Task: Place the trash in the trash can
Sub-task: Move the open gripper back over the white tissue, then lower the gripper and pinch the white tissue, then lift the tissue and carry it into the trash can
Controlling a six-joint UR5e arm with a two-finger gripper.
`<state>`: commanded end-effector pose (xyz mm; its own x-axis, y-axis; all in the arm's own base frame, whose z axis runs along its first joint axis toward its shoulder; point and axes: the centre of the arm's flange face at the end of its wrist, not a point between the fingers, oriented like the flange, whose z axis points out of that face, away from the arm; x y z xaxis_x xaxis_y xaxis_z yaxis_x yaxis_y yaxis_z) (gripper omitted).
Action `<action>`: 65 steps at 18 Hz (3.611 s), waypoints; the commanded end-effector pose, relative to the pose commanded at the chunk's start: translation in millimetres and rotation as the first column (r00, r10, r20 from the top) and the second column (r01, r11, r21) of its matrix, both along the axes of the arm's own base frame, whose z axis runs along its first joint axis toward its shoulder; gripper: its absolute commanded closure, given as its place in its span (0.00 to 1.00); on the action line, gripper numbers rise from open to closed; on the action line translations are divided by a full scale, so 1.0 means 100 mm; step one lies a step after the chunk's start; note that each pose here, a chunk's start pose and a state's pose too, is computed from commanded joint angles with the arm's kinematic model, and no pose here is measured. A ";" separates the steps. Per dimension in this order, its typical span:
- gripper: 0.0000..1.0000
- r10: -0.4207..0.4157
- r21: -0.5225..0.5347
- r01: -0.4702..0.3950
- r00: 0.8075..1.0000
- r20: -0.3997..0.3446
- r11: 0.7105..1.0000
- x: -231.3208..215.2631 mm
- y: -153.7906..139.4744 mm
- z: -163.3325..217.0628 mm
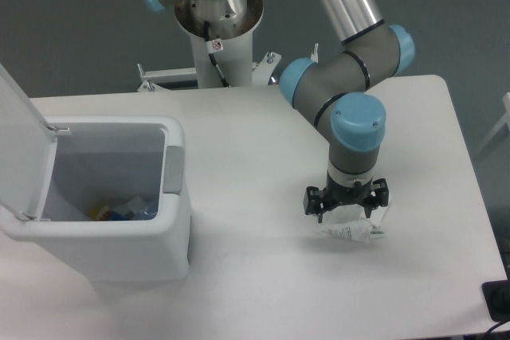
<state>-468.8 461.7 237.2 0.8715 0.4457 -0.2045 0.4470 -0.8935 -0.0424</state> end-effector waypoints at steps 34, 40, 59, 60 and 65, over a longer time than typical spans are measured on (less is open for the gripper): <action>1.00 0.082 0.270 -0.106 0.992 0.098 0.957 0.09 -0.12 0.53; 1.00 0.178 0.402 -0.222 0.973 0.144 0.888 0.31 0.31 0.96; 1.00 -0.045 0.784 -0.086 0.989 0.144 0.614 1.44 0.63 3.14; 1.00 -0.064 0.794 -0.079 0.987 0.148 0.603 1.51 0.59 3.18; 1.00 -0.188 0.792 0.030 0.976 0.108 0.609 2.14 0.22 3.03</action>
